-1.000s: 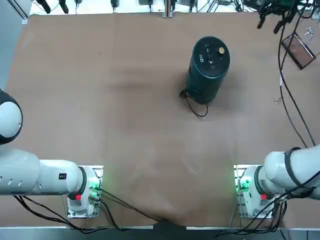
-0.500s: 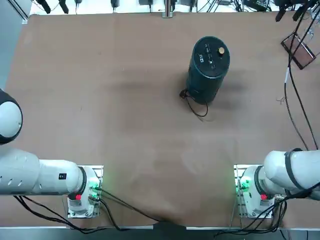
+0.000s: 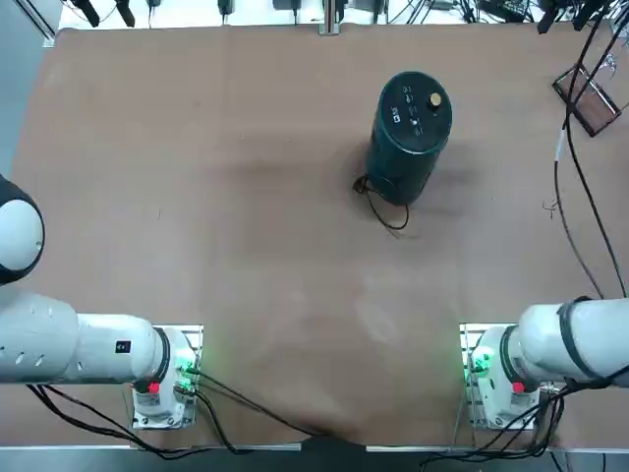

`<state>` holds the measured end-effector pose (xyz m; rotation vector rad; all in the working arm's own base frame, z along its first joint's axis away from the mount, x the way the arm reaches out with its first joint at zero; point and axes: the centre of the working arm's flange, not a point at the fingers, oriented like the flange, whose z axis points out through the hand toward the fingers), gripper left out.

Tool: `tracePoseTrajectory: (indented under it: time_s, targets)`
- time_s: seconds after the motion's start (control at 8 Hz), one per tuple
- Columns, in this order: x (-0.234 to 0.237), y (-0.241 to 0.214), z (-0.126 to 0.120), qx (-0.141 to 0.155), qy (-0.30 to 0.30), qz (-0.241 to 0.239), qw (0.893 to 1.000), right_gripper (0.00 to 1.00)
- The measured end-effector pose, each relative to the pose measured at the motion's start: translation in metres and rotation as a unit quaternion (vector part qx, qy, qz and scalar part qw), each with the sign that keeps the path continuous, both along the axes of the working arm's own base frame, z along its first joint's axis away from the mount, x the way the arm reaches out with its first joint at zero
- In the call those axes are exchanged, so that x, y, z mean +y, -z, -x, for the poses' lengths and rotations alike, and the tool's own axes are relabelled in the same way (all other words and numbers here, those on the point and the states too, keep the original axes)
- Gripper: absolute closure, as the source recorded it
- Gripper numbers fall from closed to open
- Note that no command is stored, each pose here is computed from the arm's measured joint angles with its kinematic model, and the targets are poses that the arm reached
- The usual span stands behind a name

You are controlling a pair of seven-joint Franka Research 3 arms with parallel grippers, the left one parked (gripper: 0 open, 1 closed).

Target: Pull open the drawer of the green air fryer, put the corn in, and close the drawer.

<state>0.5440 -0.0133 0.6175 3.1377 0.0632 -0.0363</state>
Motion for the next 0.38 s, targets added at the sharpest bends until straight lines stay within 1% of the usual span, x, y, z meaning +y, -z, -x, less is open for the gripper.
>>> tracePoseTrajectory:
  time_s: [0.38]
  targets:
    - [0.0079,-0.0030,0.0052,0.008,0.002,-0.002,1.000,0.00]
